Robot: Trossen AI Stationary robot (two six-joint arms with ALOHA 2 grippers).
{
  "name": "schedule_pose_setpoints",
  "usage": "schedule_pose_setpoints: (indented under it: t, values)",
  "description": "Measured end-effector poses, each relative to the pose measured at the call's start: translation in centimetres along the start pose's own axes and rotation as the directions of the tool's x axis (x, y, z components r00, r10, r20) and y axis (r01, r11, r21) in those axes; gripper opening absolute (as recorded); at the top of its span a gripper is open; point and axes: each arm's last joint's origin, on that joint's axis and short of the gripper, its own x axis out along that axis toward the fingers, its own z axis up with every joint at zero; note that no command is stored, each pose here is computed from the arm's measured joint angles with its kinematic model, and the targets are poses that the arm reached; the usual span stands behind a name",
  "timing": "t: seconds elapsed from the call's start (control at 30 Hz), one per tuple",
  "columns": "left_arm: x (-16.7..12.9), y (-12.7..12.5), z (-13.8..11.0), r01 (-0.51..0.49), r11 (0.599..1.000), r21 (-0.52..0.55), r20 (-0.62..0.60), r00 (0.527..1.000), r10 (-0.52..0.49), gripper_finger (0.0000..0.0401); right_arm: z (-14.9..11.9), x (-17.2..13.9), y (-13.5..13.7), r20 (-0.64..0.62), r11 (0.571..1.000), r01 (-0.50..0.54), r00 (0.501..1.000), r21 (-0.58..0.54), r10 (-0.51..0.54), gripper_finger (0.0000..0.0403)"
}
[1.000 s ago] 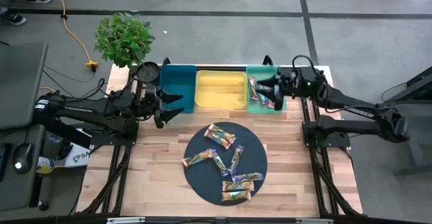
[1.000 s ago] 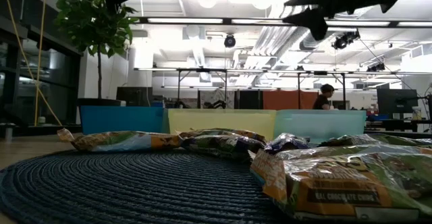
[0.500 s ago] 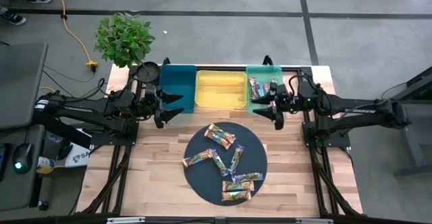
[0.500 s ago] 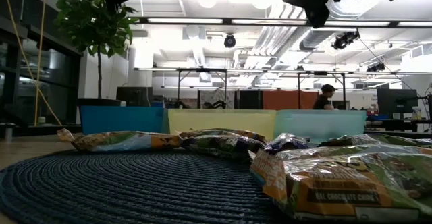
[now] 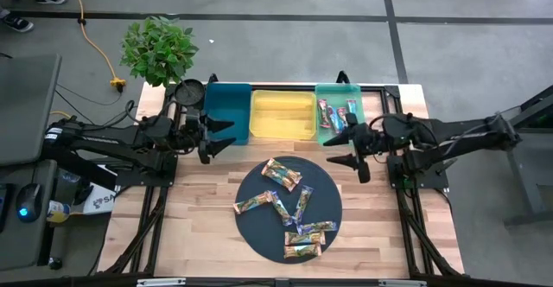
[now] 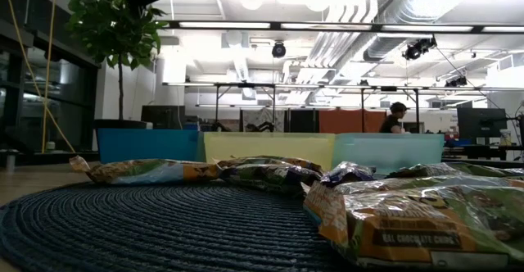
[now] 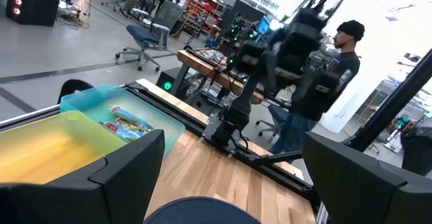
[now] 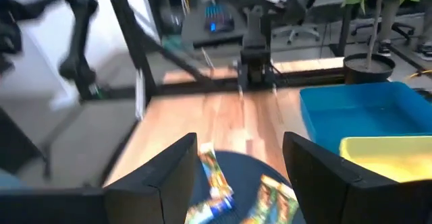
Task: Pick and place Granola Bars by type
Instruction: Put the blue granola bar into the blue bin
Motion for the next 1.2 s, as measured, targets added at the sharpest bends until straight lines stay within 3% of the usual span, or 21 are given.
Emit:
schedule_pose_setpoints:
  t: [0.17,0.43,0.57,0.73,0.9,1.0,1.1,1.2]
  values:
    - [0.0,0.1,-0.1,-0.005,1.0,0.004,-0.01,1.0,0.005,0.0344,2.2,0.9,1.5,-0.166,0.992,0.022,0.985,-0.128,-0.043,0.0204]
    - [0.0,0.0,-0.1,0.01,1.0,0.026,-0.019,1.0,-0.01,0.0344,3.1,5.8,4.1,-0.422,0.94,-0.074,0.903,-0.332,-0.078,0.0204]
    - [0.0,0.0,-0.1,0.018,1.0,0.025,-0.023,1.0,-0.018,0.0344,1.7,9.3,5.6,-0.559,0.888,-0.19,0.825,-0.42,-0.087,0.0204]
    - [0.0,0.0,-0.2,0.022,0.999,0.025,-0.025,0.999,-0.022,0.0344,-1.9,13.2,6.9,-0.714,0.814,-0.323,0.683,-0.484,-0.153,0.0204]
    - [0.0,-0.1,-0.2,0.039,0.999,0.02,-0.034,0.999,-0.039,0.0344,-5.5,15.8,7.8,-0.78,0.784,-0.383,0.594,-0.489,-0.197,0.0204]
    - [0.0,-0.1,-0.2,0.061,0.998,0.019,-0.046,0.997,-0.06,0.0344,-6.9,17.0,8.1,-0.798,0.779,-0.404,0.569,-0.48,-0.197,0.0204]
    - [0.0,-0.1,-0.2,0.063,0.998,0.018,-0.047,0.997,-0.062,0.0344,-7.8,17.9,8.6,-0.802,0.778,-0.428,0.577,-0.46,-0.156,0.0204]
    - [0.0,-0.1,-0.2,0.062,0.998,0.018,-0.046,0.997,-0.061,0.0344,-8.5,18.6,9.0,-0.803,0.745,-0.473,0.58,-0.47,-0.138,0.0204]
